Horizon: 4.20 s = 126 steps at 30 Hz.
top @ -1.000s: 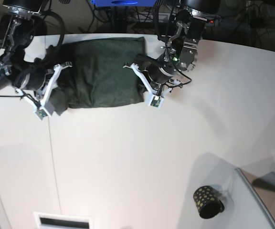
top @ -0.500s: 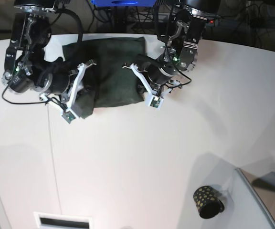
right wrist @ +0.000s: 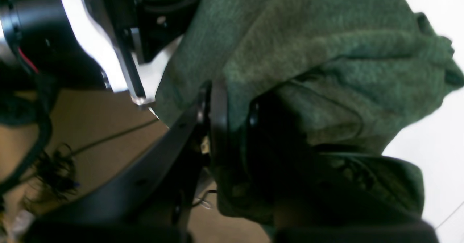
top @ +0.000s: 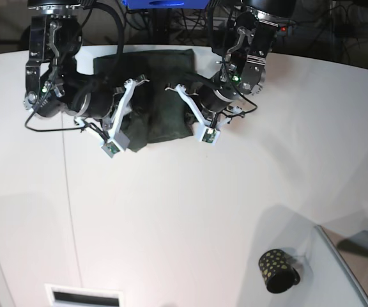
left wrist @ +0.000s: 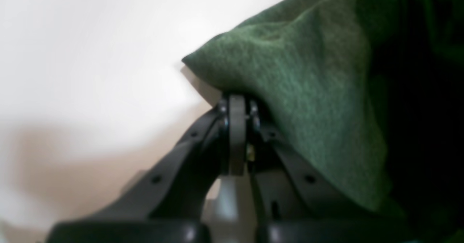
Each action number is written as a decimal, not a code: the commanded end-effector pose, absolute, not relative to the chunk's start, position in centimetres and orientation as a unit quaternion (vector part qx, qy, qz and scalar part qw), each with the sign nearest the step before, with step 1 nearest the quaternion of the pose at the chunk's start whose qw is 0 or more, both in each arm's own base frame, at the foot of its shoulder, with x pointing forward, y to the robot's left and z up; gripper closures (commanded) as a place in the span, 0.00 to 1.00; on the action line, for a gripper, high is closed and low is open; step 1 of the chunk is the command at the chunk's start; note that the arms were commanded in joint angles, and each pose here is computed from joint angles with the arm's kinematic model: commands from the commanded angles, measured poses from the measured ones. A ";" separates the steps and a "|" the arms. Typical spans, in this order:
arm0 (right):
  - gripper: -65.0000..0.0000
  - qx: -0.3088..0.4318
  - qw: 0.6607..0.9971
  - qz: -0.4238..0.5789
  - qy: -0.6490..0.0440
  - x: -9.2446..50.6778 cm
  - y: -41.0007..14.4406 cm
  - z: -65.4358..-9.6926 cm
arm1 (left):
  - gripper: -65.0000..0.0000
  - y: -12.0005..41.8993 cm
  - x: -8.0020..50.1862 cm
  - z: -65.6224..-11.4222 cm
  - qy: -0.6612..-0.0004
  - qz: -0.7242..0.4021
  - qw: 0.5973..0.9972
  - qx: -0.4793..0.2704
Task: Layout the t-shirt on the table in an organized manner, then fold the t-shirt properly
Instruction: 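Grasp both strip ends and push them toward each other, then fold the strip in half with the right gripper over the other half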
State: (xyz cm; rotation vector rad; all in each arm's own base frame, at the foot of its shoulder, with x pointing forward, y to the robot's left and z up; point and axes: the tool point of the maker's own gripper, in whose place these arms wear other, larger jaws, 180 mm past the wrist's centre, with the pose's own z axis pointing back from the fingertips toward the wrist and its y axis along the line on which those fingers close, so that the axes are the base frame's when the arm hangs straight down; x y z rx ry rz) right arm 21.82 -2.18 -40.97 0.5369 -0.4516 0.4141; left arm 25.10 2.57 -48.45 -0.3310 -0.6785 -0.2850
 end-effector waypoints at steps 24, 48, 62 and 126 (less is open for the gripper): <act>0.52 0.302 0.894 0.243 -0.224 21.8 2.3 -40.2 | 1.00 27.0 19.6 -42.3 -0.323 -0.033 0.942 0.087; 0.42 0.180 0.901 0.278 -0.281 23.4 -6.6 -37.1 | 1.00 35.4 16.8 -41.2 -0.305 0.042 0.937 0.166; 0.62 0.214 0.908 0.274 -0.233 21.0 -5.3 -40.4 | 1.00 35.5 16.3 -41.8 -0.296 0.047 0.940 0.164; 0.60 0.277 0.835 0.416 -0.231 19.5 4.5 -38.8 | 1.00 34.5 16.0 -43.3 -0.282 0.036 0.948 0.142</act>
